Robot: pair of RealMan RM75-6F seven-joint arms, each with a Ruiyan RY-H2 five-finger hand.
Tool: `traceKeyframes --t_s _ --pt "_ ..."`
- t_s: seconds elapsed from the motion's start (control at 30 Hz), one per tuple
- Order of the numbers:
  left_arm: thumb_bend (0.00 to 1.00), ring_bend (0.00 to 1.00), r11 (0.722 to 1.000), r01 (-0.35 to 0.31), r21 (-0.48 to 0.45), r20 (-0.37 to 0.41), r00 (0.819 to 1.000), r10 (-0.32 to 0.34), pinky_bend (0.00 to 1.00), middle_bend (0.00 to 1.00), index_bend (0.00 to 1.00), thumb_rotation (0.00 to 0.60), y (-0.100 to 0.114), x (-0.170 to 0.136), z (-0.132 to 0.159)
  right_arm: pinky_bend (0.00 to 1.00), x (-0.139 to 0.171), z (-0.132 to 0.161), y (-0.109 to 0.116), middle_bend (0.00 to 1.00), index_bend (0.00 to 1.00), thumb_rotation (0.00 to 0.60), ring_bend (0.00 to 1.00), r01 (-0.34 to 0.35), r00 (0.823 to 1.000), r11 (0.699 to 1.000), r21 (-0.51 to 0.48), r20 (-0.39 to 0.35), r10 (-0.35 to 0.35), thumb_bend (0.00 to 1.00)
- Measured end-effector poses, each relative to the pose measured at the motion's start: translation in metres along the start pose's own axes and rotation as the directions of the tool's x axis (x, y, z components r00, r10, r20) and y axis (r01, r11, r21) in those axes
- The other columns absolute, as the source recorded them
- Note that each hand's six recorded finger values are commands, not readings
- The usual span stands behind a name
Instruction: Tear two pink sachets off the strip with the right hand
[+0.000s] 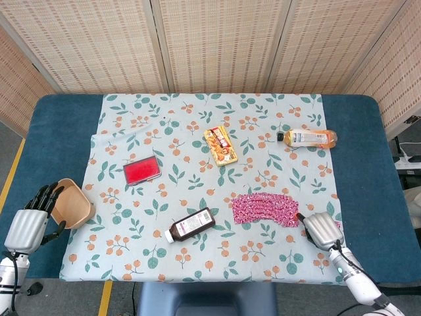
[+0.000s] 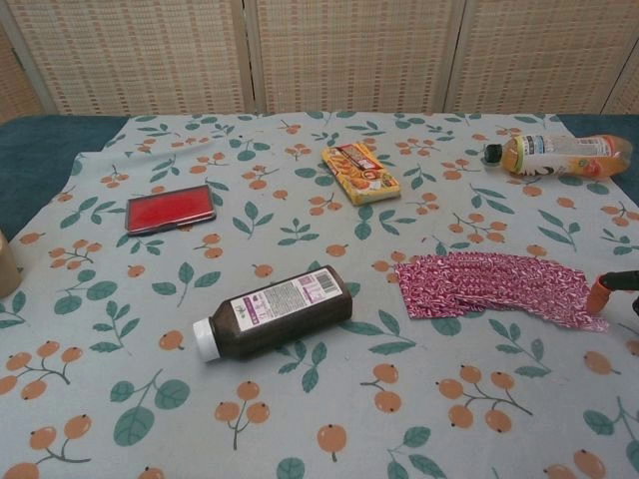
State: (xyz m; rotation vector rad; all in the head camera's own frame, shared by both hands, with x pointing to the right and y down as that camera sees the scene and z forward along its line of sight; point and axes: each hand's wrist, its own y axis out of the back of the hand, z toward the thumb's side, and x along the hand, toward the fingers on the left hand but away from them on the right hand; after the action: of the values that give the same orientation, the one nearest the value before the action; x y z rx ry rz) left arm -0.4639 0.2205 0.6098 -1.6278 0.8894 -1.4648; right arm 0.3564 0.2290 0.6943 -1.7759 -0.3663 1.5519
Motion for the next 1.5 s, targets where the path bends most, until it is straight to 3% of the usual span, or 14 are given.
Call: traceKeyframes --t_s 0.63,1.17,1.5 --pt "0.37 0.05 1.0 0.004 0.006 0.002 1.0 -0.004 0.3 0.03 0.01 0.6 -0.001 0.0 0.001 0.85 -0.009 -0.03 -0.004 0.74 0.31 0.6 0.61 -0.021 0.993 1.0 -0.016 0.112 0.023 1.0" --pt "0.37 0.05 1.0 0.008 0.008 0.002 1.0 -0.008 0.3 0.03 0.01 0.6 -0.002 0.0 0.001 0.85 -0.022 -0.07 0.003 0.74 0.31 0.6 0.61 -0.003 0.965 0.999 -0.033 0.261 0.011 1.0" --pt "0.37 0.05 1.0 0.007 0.007 0.002 1.0 -0.007 0.3 0.03 0.02 0.6 -0.002 0.0 0.001 0.85 -0.02 -0.078 0.012 0.74 0.3 0.6 0.61 0.036 0.957 0.998 -0.044 0.288 -0.022 1.0"
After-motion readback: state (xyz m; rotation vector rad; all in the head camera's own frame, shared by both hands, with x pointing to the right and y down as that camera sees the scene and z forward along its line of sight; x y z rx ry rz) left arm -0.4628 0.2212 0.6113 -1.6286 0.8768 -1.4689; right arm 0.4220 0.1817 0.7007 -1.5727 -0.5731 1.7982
